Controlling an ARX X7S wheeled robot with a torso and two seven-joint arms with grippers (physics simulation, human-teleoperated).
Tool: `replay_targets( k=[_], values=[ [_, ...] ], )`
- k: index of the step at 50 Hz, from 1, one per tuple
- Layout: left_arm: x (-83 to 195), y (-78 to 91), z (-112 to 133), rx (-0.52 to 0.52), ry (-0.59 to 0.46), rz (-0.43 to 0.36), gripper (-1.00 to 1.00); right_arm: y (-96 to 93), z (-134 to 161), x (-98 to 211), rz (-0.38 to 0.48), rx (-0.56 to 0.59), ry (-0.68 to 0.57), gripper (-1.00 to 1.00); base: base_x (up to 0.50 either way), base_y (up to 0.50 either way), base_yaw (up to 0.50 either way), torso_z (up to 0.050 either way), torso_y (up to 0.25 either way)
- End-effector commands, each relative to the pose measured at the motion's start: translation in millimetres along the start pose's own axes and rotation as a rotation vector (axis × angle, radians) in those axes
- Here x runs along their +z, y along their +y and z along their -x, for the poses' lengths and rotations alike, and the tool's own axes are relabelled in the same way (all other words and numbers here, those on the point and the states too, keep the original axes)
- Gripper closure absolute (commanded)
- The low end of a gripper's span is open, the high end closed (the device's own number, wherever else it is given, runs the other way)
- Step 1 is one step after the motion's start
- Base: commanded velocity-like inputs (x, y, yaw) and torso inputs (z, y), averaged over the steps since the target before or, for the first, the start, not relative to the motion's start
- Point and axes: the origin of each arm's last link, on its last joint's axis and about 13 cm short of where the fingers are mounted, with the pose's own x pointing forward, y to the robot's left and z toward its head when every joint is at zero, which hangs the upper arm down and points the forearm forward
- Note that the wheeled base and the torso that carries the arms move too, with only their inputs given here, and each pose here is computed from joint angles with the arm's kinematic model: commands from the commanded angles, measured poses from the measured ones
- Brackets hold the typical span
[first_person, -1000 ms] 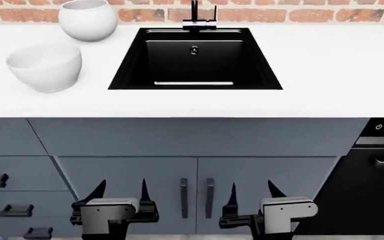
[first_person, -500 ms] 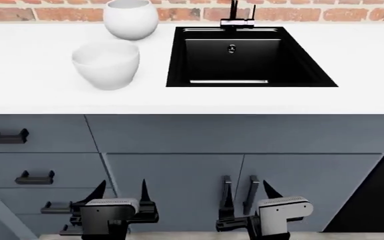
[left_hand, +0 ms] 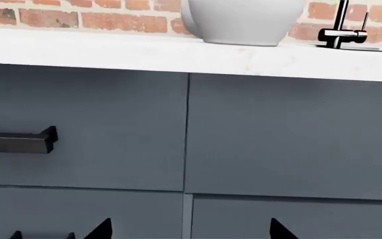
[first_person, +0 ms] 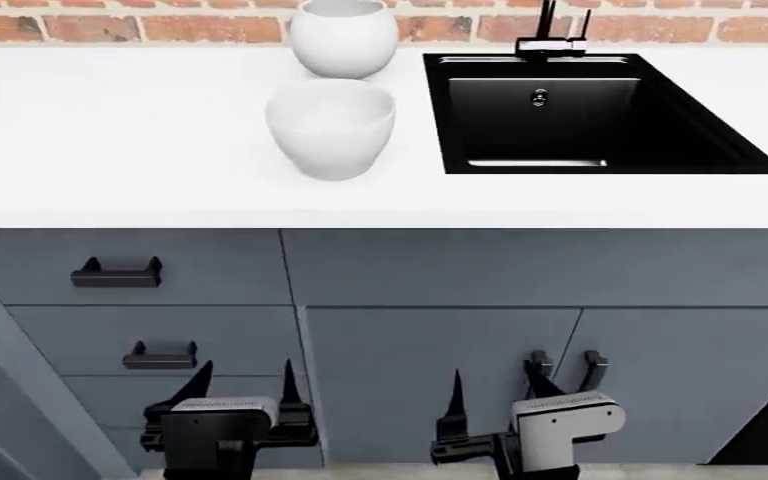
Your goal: Stack the bowls in the sink.
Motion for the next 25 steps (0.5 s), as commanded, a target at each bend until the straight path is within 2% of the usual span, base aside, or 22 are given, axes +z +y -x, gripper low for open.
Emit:
replay_targets(
  k=[1,13,17,21,25],
  values=[
    [-0.6,0.1,-0.4,-0.002,0.003,0.003,-1.0,-0.1,-0.9,1.1,-0.018,-0.005,-0.014,-1.0,0.0,0.5,0.0,0.0,0.0],
    [-0.5,0.2,-0.7,-0.002,0.011,0.02,-1.0,-0.2,-0.2,2.7,-0.035,-0.004,-0.016,-1.0,0.0,0.04,0.0,0.0,0.0],
    [2.6,2.6,-0.2,0.018,0.017,0.056,-1.0,-2.2,2.0,11.4,-0.032,-0.004,-0.009,-1.0,0.0,0.0,0.0,0.0,0.0],
    [28.1,9.7,4.6,0.017,-0.006,0.064,-1.0,-16.6,9.4,45.4,-0.007,-0.043,-0.048,-1.0,0.0,0.0,0.0,0.0,0.0],
    [78.9,17.9,12.2,0.012,-0.068,0.032,-1.0,-34.1,22.2,104.8,0.02,-0.108,-0.16,-1.0,0.0,0.0,0.0,0.0,0.0]
  ],
)
